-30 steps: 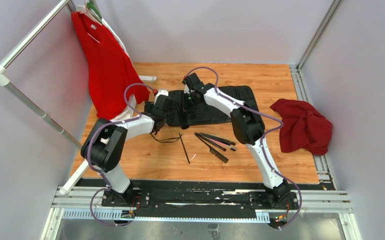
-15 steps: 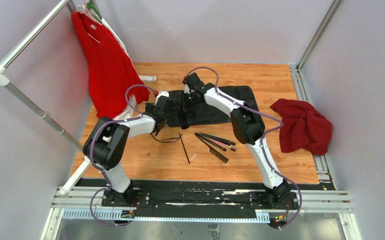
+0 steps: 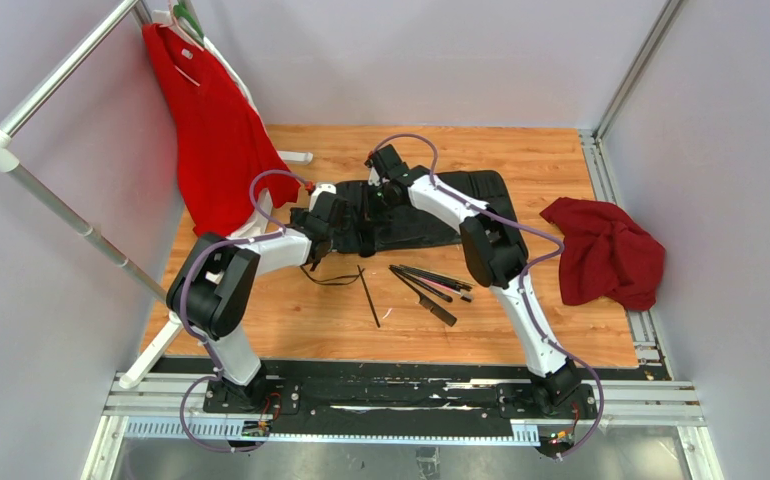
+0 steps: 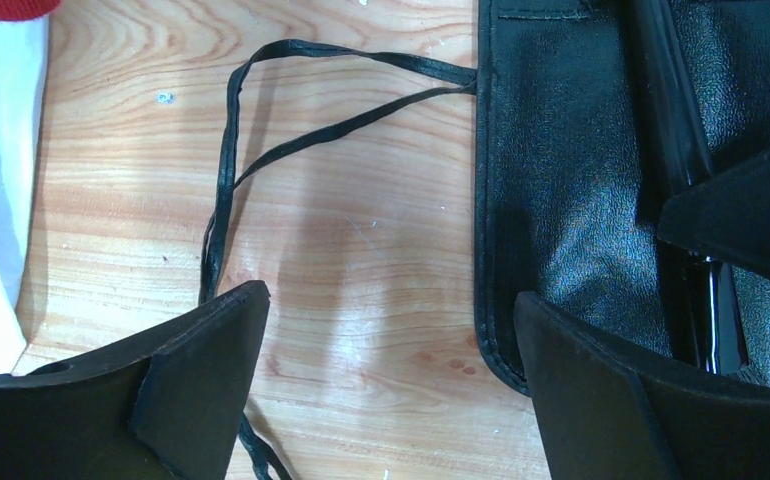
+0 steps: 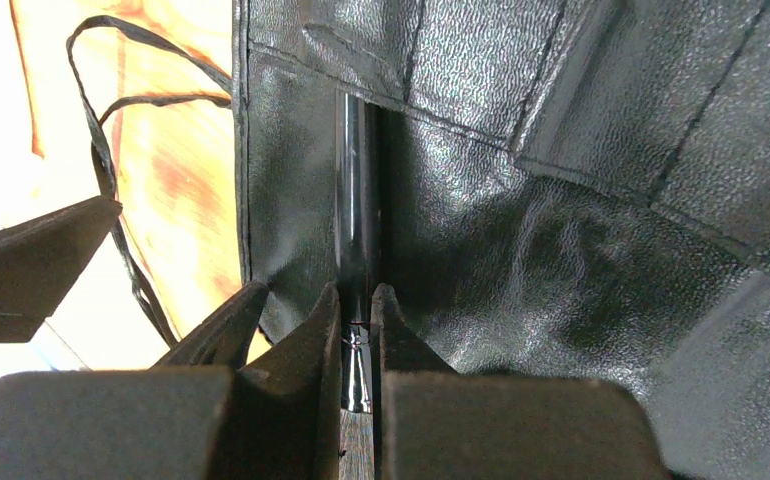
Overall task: Organize the makeup
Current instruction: Place the makeup brush in the storage box.
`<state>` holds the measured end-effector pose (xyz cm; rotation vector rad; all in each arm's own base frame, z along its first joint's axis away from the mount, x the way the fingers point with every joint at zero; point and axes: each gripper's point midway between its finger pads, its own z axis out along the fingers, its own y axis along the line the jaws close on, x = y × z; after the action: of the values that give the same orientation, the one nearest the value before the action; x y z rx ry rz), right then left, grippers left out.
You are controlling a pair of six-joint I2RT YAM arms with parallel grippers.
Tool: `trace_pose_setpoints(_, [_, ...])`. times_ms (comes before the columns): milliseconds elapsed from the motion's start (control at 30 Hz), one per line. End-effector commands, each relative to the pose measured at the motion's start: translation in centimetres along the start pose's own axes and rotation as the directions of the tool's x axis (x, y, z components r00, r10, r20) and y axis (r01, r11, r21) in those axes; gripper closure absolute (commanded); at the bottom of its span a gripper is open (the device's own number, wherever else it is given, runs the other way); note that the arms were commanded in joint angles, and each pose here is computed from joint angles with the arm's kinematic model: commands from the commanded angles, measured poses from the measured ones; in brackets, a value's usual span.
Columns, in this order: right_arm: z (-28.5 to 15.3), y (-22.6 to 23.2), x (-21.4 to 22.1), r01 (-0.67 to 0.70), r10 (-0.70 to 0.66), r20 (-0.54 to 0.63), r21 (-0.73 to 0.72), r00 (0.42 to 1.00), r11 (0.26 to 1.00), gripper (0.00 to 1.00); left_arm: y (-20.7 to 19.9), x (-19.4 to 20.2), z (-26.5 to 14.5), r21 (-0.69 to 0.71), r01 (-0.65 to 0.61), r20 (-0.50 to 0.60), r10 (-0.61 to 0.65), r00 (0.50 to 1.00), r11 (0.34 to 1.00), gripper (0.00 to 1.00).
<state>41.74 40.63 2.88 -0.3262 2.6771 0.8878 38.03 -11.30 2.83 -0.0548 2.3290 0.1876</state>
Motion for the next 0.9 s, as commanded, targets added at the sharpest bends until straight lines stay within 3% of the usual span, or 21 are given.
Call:
trace_pose_setpoints(0, [2.2, -1.2, 0.5, -0.047, 0.047, -0.021, 0.008, 0.999, 0.999, 0.99, -0.1, 1.3, 0.0, -0.008, -0.009, -0.046, 0.008, 0.999, 1.0, 0.02])
trace_pose_setpoints(867, [4.4, -0.8, -1.9, -0.086, 0.088, 0.084, -0.024, 0.993, 0.996, 0.99, 0.0, 2.9, -0.3, 0.001, 0.008, -0.082, -0.008, 0.997, 1.0, 0.02])
